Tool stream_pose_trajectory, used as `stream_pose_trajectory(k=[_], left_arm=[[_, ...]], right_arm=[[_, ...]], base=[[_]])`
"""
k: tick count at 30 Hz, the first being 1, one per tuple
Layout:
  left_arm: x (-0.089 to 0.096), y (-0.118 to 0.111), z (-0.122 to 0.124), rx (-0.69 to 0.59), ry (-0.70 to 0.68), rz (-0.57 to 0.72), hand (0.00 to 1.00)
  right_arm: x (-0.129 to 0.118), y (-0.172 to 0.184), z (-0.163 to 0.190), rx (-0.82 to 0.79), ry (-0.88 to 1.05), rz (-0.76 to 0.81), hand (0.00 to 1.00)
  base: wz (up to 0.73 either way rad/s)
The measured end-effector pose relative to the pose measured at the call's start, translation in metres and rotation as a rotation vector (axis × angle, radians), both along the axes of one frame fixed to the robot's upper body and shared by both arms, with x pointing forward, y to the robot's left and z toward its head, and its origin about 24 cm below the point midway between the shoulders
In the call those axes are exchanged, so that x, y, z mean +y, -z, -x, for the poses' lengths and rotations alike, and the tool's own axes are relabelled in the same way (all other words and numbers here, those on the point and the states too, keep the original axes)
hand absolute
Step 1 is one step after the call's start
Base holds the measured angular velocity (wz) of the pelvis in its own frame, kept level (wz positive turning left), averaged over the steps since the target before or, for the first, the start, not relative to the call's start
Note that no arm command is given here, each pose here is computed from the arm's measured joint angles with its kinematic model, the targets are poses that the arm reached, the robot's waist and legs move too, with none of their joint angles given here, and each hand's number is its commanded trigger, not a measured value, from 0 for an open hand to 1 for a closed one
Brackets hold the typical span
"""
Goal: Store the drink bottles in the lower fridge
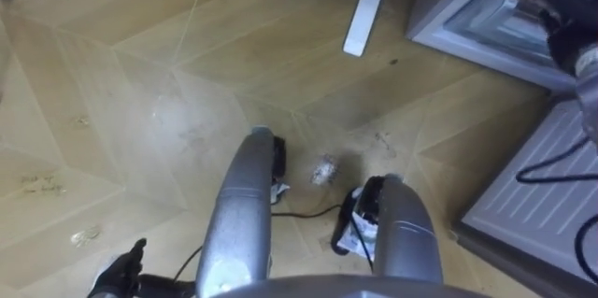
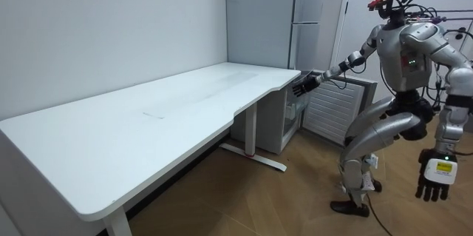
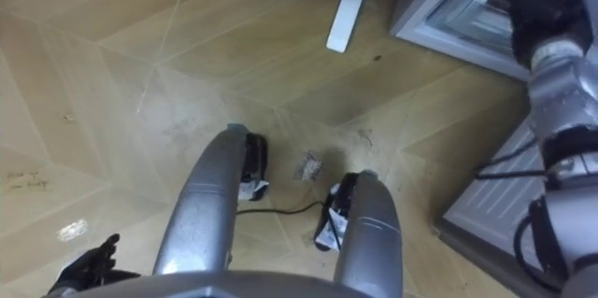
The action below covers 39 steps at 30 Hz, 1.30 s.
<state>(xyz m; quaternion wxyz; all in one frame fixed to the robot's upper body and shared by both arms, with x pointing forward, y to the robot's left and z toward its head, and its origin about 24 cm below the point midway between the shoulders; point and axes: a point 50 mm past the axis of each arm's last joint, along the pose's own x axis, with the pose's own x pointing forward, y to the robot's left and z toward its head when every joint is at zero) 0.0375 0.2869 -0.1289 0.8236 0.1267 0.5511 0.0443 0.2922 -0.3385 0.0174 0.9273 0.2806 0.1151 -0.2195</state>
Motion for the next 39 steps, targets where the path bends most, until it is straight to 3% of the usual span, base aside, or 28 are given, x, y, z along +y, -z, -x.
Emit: stream_pose_trajectory(k=[8,16,20,26,32,39], left_arm=[[-0.006,0.004,0.001,0.008,-0.033,0.018,0.0],[-0.021,0.011,0.006,0.017,-0.064,0.041,0.0],[-0.024,0.013,0.007,0.029,-0.077,0.035,0.0],[-0.025,0.013,0.002,0.009,-0.086,0.012,0.0],[-0.025,0.01,-0.011,-0.028,-0.077,0.003,0.0],[-0.024,0.007,-0.018,-0.056,-0.081,-0.018,0.0]], right_arm=[[-0.003,0.04,0.039,0.142,0.019,-0.009,0.0],[0.016,0.084,0.083,0.266,0.038,-0.092,0.0],[0.018,0.088,0.086,0.29,0.066,-0.109,0.0],[0.012,0.08,0.075,0.243,0.185,-0.179,0.0],[0.011,0.054,0.039,0.104,0.25,-0.286,0.0],[0.002,-0.01,-0.013,-0.11,0.232,-0.303,0.0]], base=[[-0.02],[-0.05],[-0.01],[-0.02],[0.0],[0.03]])
